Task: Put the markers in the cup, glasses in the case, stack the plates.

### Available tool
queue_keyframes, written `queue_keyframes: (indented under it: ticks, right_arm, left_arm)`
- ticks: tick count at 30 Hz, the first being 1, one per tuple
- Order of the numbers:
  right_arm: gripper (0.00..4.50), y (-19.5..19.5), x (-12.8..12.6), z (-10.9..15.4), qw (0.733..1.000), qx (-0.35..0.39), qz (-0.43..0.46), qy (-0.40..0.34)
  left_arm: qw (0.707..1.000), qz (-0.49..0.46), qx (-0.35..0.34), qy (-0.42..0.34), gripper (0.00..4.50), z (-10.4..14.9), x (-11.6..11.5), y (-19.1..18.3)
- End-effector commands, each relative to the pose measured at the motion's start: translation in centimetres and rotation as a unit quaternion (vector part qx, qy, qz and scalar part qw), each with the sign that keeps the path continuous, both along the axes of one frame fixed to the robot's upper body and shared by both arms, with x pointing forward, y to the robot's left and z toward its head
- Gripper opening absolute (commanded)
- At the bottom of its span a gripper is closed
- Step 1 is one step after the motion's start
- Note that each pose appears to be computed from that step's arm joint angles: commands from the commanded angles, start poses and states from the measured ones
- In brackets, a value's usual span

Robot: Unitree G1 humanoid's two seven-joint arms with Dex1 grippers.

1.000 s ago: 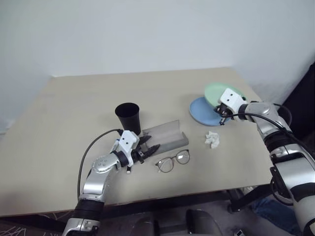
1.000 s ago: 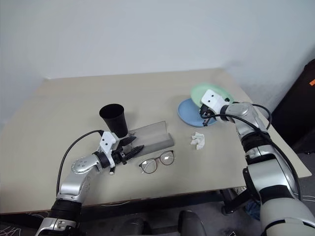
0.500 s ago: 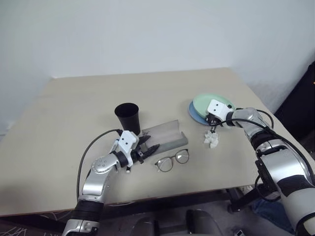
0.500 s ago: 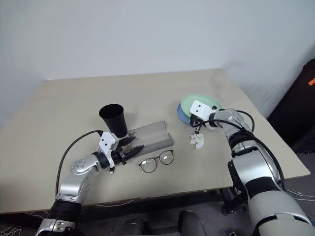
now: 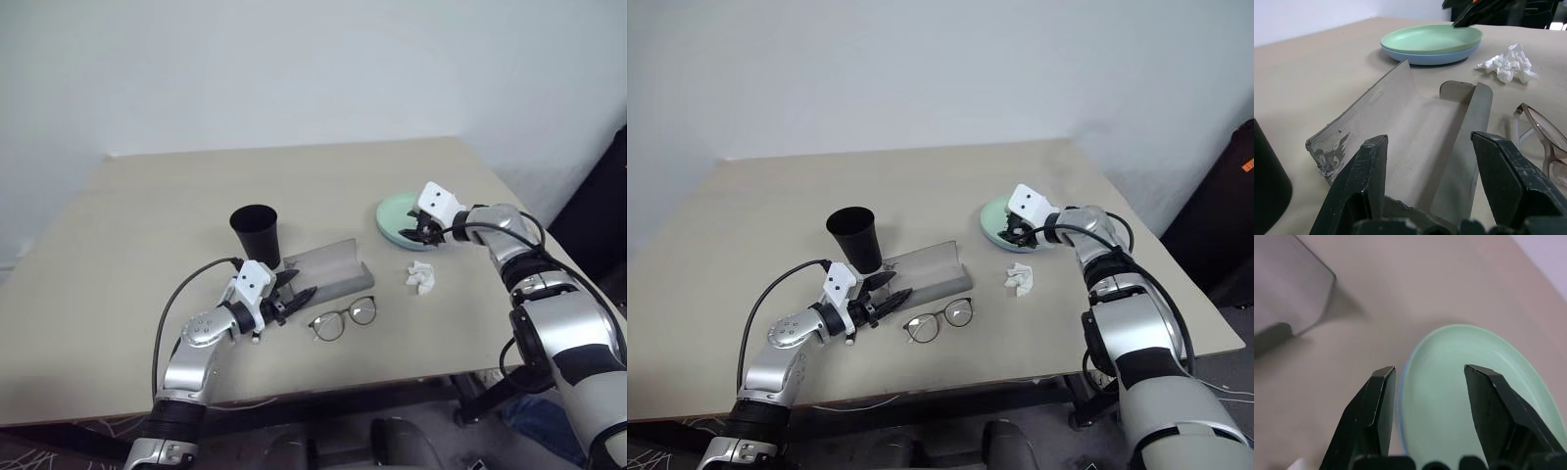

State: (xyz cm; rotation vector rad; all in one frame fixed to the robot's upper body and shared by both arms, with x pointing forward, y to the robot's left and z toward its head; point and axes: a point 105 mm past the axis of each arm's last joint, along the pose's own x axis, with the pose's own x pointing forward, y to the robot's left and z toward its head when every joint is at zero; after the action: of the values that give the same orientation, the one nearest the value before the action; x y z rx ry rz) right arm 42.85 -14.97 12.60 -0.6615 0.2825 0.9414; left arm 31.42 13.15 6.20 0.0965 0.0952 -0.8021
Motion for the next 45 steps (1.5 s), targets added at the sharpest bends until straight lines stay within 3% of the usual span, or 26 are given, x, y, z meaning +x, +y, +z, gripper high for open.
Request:
queue_keyframes:
  ticks: [1, 11, 17, 23, 30, 33, 38, 41, 45]
  right_arm:
    - [2.4, -0.6, -0.8, 2.2, 0.999, 0.021, 0.035, 0.021]
    - [2.4, -3.4, -3.8, -2.0, 0.986, -0.035, 0.023, 0.163]
    - [2.4, -3.7, -4.4, -3.9, 0.982, -0.048, 0.0, 0.181]
    - [2.4, -3.5, -4.1, -4.1, 0.983, -0.039, -0.014, 0.18]
    - [0.13, -3.1, -4.2, -3.2, 0.983, -0.029, 0.002, 0.179]
    - [0.06, -2.9, -4.3, -2.4, 0.985, -0.026, 0.018, 0.169]
    - [0.06, -1.8, -3.5, 1.2, 0.992, 0.022, 0.041, 0.113]
    - [0.06, -1.8, -1.5, 3.5, 0.997, 0.049, -0.001, 0.059]
    - [0.06, -2.9, 1.1, 3.1, 0.994, 0.031, -0.102, 0.01]
  left_arm:
    - [0.999, -0.012, -0.007, -0.03, 2.83, 1.7, 0.3, -0.5]
    - [0.999, -0.019, -0.009, -0.029, 2.83, 1.7, 0.6, -0.9]
    - [0.999, -0.022, -0.01, -0.028, 2.83, 1.7, 0.5, -1.0]
    - [0.999, -0.023, -0.009, -0.027, 2.83, 1.6, 0.4, -0.9]
    - [0.999, -0.024, -0.007, -0.025, 2.83, 1.6, 0.3, -0.8]
    - [0.999, -0.024, -0.007, -0.024, 2.83, 1.6, 0.3, -0.8]
    - [0.999, -0.026, -0.008, -0.024, 2.83, 1.6, 0.3, -0.8]
    - [0.999, -0.026, -0.008, -0.024, 2.83, 1.6, 0.3, -0.9]
    - [0.999, -0.026, -0.007, -0.024, 2.83, 1.5, 0.3, -0.9]
